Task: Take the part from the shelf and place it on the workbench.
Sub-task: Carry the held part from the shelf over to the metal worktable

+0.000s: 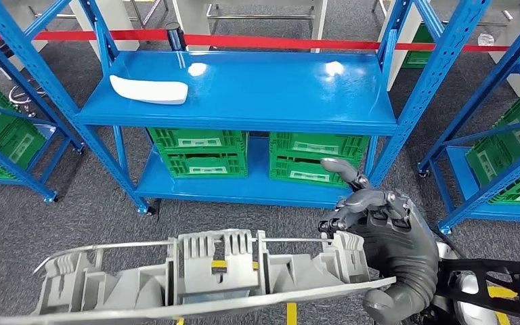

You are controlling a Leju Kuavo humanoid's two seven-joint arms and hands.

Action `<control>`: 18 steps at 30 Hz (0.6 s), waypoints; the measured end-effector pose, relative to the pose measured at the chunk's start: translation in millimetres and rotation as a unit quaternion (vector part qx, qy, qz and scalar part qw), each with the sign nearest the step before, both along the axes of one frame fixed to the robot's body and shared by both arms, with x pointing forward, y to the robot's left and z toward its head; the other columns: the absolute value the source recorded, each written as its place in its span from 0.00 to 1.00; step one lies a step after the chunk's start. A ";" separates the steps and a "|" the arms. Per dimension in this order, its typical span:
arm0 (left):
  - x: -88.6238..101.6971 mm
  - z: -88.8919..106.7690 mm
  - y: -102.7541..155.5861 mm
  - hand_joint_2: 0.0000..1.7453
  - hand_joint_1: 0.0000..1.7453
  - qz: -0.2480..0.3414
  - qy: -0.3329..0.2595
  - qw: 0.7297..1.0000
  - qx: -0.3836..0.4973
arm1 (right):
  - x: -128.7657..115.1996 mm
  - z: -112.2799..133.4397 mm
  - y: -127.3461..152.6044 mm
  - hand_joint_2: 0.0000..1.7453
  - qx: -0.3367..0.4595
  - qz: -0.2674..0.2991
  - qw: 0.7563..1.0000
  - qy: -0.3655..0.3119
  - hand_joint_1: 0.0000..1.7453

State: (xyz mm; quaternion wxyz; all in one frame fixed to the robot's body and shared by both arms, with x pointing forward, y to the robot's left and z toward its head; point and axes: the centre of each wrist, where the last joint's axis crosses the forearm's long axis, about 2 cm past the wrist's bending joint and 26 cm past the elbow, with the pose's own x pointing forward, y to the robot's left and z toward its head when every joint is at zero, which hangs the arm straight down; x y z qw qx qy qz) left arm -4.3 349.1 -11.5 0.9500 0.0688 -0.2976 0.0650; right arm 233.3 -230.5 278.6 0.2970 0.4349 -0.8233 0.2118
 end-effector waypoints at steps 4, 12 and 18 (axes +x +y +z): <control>9.6 -4.1 -1.9 0.00 0.00 -0.023 -0.010 1.000 -0.002 | 1.6 2.5 -5.5 1.00 -0.009 -0.013 1.000 -0.005 1.00; 19.3 -10.6 -2.1 0.00 0.00 -0.038 -0.015 0.999 -0.002 | 3.5 6.8 -13.2 1.00 -0.023 -0.037 0.998 -0.039 1.00; 27.6 -24.8 -9.8 0.00 0.00 -0.073 -0.019 0.997 -0.007 | 6.4 9.2 -22.4 1.00 -0.056 -0.062 0.994 -0.077 1.00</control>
